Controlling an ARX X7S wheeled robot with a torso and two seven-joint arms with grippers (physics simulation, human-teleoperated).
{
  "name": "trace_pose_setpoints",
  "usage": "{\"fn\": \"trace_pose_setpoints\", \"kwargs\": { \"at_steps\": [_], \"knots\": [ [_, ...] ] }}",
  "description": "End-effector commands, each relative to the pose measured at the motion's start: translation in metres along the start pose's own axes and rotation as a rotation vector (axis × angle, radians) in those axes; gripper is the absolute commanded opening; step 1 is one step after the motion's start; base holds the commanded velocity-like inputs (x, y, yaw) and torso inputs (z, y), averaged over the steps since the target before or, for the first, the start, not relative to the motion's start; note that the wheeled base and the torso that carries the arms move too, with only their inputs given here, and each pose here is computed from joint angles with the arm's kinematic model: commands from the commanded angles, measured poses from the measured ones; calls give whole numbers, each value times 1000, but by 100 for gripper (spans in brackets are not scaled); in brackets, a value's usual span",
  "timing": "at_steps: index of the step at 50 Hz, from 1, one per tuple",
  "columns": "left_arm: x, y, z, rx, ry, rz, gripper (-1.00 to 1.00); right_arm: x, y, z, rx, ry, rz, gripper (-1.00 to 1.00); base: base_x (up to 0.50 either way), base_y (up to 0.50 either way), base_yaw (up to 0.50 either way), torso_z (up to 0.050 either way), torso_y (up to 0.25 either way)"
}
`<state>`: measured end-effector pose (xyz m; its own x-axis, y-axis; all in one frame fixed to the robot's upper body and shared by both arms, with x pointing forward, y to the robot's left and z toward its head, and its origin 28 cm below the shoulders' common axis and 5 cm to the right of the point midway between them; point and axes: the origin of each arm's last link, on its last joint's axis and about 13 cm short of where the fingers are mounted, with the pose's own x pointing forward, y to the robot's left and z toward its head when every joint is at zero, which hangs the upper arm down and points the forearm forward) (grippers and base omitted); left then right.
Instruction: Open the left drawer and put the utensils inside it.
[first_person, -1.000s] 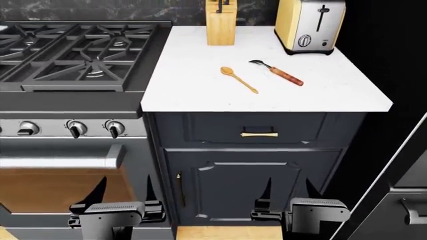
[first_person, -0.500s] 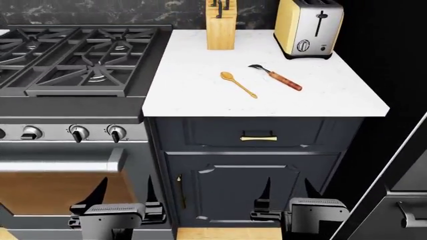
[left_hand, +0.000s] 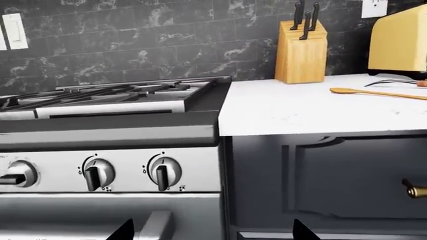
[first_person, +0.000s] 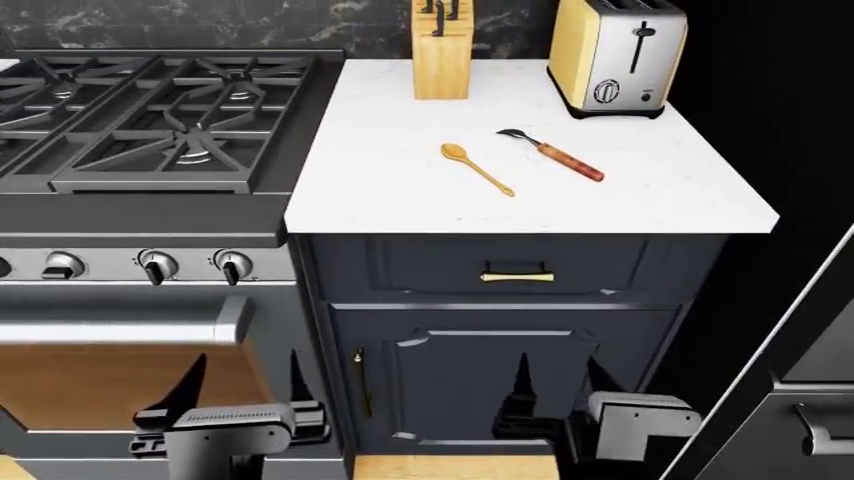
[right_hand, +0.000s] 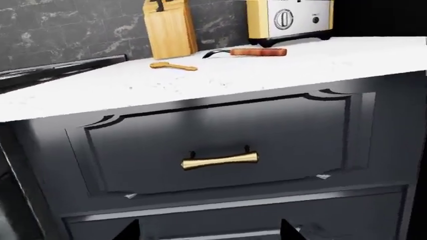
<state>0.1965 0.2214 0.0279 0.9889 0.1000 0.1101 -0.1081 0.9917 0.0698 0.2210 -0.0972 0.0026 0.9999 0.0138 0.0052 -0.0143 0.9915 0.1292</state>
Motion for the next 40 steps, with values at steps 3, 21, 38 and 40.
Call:
{"fn": "trace_pose_setpoints", "kwargs": {
  "at_steps": [3,21,38,40],
  "knots": [
    [1,3,1,-10,-6,47,100,7,-3,-5,423,-42,184,100,0,0,0,0,0],
    [1,2,1,-26,1,40,100,30,-22,-35,835,-36,161,100,0,0,0,0,0],
    [0,5,4,-48,0,49,100,52,-29,-52,961,-16,45,100,0,0,0,0,0],
    [-1,8,7,-57,-7,54,100,53,-25,-53,982,8,60,100,0,0,0,0,0]
  ]
}}
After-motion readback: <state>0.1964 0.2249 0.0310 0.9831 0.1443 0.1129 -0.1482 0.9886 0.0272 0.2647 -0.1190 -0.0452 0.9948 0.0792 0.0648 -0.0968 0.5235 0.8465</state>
